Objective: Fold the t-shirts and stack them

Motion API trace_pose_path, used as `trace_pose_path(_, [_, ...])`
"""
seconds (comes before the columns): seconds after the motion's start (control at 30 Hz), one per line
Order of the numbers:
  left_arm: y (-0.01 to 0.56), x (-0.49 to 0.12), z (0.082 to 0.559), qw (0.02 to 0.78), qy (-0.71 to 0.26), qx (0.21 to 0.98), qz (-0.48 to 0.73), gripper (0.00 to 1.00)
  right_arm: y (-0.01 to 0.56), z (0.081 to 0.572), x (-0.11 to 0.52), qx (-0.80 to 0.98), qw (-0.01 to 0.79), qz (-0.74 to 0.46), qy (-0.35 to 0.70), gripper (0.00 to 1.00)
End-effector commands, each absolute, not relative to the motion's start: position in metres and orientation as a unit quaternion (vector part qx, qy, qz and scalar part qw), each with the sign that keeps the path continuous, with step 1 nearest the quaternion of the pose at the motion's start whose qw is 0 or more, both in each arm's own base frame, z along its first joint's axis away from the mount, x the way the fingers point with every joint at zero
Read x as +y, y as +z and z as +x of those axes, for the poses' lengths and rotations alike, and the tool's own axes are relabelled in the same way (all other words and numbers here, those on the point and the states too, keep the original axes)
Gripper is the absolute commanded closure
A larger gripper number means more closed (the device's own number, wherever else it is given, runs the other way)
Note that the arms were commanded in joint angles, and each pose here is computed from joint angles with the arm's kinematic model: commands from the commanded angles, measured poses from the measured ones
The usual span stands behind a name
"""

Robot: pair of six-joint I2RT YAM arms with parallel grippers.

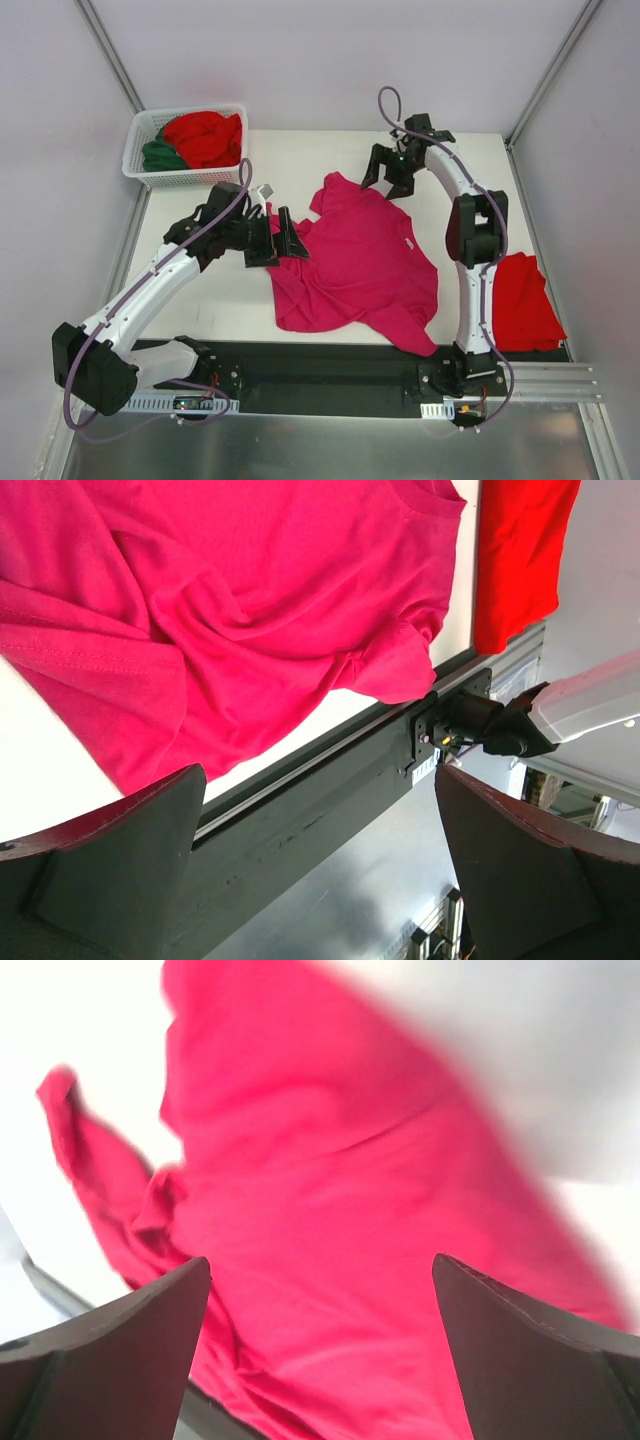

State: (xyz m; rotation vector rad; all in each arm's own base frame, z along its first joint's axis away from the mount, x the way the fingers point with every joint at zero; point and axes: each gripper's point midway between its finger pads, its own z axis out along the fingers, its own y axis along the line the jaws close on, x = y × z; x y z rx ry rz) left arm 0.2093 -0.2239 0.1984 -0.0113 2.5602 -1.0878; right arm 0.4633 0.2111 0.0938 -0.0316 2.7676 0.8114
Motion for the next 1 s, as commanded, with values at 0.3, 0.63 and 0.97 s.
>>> trace_pose_path(0.3, [0.204, -0.220, 0.198, 0.173, -0.388, 0.905, -0.011, 0.01, 0.123, 0.439, 0.216, 0.946, 0.161, -0.065, 0.273, 0.04])
trace_pose_path(0.63, [0.205, -0.222, 0.199, 0.170, -0.386, 0.907, -0.004, 0.01, 0.053, 0.397, 0.248, 0.944, 0.011, -0.048, 0.325, 0.04])
trace_pose_path(0.97, [0.203, -0.216, 0.189, 0.156, -0.377, 0.913, -0.010, 0.01, 0.009, 0.424, 0.206, 0.980, 0.006, -0.066, 0.190, 0.04])
